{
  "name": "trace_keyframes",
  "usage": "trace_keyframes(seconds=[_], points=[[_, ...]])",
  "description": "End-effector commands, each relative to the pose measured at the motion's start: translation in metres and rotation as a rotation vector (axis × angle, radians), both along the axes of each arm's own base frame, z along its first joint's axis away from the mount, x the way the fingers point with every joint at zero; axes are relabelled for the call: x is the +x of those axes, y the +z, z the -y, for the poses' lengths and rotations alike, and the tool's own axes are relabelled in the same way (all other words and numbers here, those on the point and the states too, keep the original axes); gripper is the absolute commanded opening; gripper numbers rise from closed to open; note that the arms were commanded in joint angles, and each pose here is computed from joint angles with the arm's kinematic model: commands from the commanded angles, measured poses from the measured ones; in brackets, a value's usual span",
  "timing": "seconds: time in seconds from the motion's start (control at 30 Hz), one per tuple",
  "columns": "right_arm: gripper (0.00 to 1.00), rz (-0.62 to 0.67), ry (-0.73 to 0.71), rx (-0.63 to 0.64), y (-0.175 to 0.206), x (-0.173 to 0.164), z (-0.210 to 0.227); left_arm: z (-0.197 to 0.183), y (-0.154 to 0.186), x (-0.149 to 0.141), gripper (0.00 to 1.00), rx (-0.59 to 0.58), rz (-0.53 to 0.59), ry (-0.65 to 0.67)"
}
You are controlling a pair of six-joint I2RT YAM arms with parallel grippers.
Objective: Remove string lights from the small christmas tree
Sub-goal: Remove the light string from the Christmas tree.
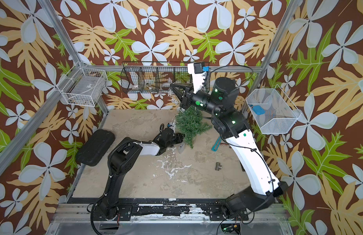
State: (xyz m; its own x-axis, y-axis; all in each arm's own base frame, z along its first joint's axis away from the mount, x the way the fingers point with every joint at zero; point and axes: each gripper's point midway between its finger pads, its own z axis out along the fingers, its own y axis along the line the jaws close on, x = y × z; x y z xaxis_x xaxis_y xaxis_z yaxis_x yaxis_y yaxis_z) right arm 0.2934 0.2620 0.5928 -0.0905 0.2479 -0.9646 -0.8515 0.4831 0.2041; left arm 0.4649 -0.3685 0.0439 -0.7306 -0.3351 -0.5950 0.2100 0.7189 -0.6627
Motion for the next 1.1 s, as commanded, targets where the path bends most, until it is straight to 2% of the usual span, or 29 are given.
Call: trace_keyframes(seconds=[0.0,0.3,0.57,0.7,0.87,1.07], points=[[0.0,0.091,-0.048,0.004,0.011,-0.02,0.018,-0.054,-0.1,-0.051,0.24,0.312,-0.335,0.028],[0.0,0.057,-0.56,-0.075,-0.046,-0.013,0.119,-0.062,-0.1,-0.048,0.24,0.309,-0.34,0.035],[0.0,-0.167,-0.907,-0.147,-0.14,0.012,0.188,-0.063,-0.101,-0.05,0.24,0.311,-0.344,0.029],[0.0,-0.322,-1.122,-0.177,-0.198,0.03,0.24,-0.064,-0.101,-0.051,0.23,0.312,-0.344,0.026],[0.0,-0.465,-1.068,-0.077,-0.26,0.053,0.258,-0.065,-0.101,-0.052,0.23,0.317,-0.347,0.022],[0.0,-0.591,-1.047,-0.084,-0.327,0.064,0.252,-0.065,-0.101,-0.052,0.23,0.321,-0.347,0.022]])
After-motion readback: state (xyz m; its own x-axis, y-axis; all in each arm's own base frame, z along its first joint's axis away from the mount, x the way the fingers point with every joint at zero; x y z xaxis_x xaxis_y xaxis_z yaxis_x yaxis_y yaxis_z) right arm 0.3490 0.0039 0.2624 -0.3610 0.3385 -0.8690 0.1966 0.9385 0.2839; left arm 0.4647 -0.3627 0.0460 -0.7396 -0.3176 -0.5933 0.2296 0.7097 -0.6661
